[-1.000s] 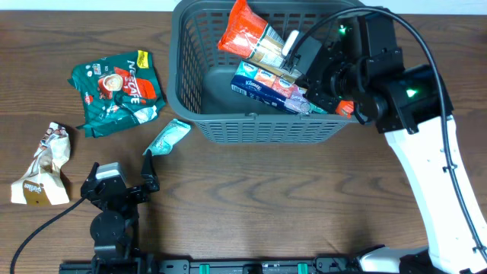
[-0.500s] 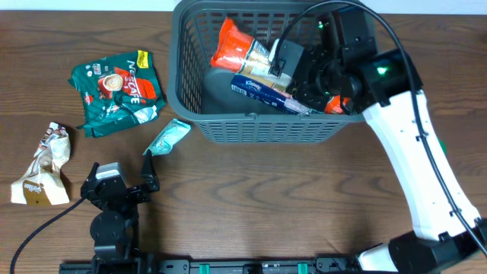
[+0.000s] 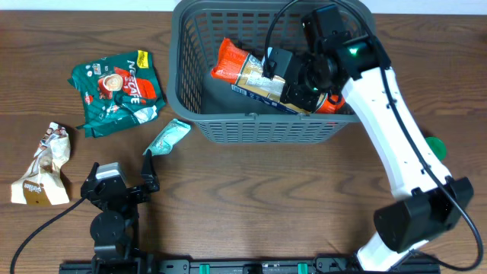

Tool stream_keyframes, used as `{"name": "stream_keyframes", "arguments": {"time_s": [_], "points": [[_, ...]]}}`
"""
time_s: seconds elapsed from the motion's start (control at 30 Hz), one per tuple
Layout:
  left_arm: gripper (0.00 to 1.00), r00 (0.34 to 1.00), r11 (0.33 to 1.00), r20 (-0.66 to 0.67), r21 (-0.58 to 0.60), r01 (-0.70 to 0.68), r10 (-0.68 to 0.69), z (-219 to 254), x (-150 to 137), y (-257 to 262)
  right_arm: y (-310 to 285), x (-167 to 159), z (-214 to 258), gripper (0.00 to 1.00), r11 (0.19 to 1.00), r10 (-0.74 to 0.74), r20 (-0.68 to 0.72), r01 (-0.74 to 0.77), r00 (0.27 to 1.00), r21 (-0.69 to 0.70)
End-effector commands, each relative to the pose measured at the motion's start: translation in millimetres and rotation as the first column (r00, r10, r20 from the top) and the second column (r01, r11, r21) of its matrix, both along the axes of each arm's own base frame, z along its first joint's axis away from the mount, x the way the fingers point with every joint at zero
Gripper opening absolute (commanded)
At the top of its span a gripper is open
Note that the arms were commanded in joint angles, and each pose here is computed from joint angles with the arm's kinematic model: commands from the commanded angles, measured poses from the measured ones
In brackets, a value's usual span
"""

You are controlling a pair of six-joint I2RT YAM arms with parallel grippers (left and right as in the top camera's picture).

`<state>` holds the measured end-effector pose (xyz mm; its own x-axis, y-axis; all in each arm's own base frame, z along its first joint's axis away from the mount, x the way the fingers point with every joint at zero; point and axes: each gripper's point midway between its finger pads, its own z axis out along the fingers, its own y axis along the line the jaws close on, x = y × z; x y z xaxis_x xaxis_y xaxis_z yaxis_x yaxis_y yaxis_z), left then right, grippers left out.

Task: Pack container
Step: 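Lift the pasta bag and lay it in the basket beside tissues, then release the pasta bag and withdraw the right gripper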

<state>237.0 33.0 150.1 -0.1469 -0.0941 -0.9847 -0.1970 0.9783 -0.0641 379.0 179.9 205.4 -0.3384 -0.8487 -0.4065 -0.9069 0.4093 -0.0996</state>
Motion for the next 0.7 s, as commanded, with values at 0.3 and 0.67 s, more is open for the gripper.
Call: {"name": "stream_keyframes", "arguments": {"time_s": [0.3,0.67], "points": [[0.99,0.999,1.0,-0.048,0.004,-0.017,0.017,-16.0,-1.4,3.4,8.3,5.8,10.9,0.01,0.997,0.018,0.012,-0.019,1.0,0.076],[0.99,0.999,1.0,-0.048,0.003,-0.017,0.017,-16.0,-1.4,3.4,9.1,8.8,15.3,0.99,0.994,-0.036,0.009,0.035,0.999,0.099]]}}
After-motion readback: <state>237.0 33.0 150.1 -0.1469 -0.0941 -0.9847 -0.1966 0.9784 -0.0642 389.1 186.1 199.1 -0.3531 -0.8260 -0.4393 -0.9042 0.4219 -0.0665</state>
